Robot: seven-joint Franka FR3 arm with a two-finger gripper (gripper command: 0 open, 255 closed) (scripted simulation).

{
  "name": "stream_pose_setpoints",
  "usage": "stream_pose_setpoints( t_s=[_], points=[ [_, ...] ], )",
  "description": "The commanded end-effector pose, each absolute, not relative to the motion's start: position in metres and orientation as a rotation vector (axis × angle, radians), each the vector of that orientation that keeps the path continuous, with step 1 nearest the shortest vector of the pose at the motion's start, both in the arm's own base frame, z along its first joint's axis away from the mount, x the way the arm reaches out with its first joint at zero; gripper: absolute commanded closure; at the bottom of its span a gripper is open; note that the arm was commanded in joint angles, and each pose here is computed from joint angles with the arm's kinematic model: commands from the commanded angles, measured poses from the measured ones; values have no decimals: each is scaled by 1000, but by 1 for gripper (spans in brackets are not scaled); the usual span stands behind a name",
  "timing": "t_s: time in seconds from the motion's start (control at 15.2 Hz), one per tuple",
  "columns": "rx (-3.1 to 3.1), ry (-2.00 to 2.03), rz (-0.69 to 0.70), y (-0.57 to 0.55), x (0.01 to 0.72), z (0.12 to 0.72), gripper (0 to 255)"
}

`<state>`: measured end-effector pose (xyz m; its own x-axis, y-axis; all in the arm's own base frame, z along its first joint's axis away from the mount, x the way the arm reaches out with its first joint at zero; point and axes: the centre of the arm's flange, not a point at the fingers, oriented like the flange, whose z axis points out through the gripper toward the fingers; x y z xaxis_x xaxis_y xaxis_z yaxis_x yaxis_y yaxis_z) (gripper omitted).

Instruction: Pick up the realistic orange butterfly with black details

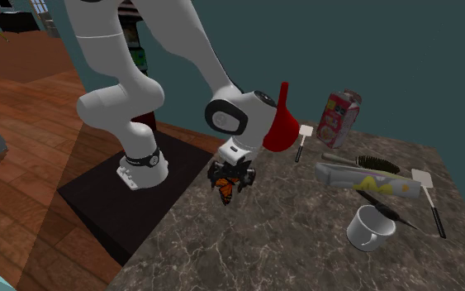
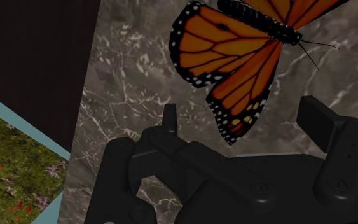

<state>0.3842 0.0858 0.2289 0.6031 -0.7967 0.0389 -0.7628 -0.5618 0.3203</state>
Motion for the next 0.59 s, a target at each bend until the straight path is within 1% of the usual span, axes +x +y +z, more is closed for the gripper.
stream_pose_setpoints(
  t_s=[0.0, 0.2, 0.26, 0.53],
  points=[
    [2528, -1269, -158, 86, 384, 218, 0],
    [2528, -1269, -158, 86, 384, 209, 0],
    [2528, -1269, -158, 86, 384, 210, 255],
    [2528, -1269, -158, 86, 383, 210, 255]
  ],
)
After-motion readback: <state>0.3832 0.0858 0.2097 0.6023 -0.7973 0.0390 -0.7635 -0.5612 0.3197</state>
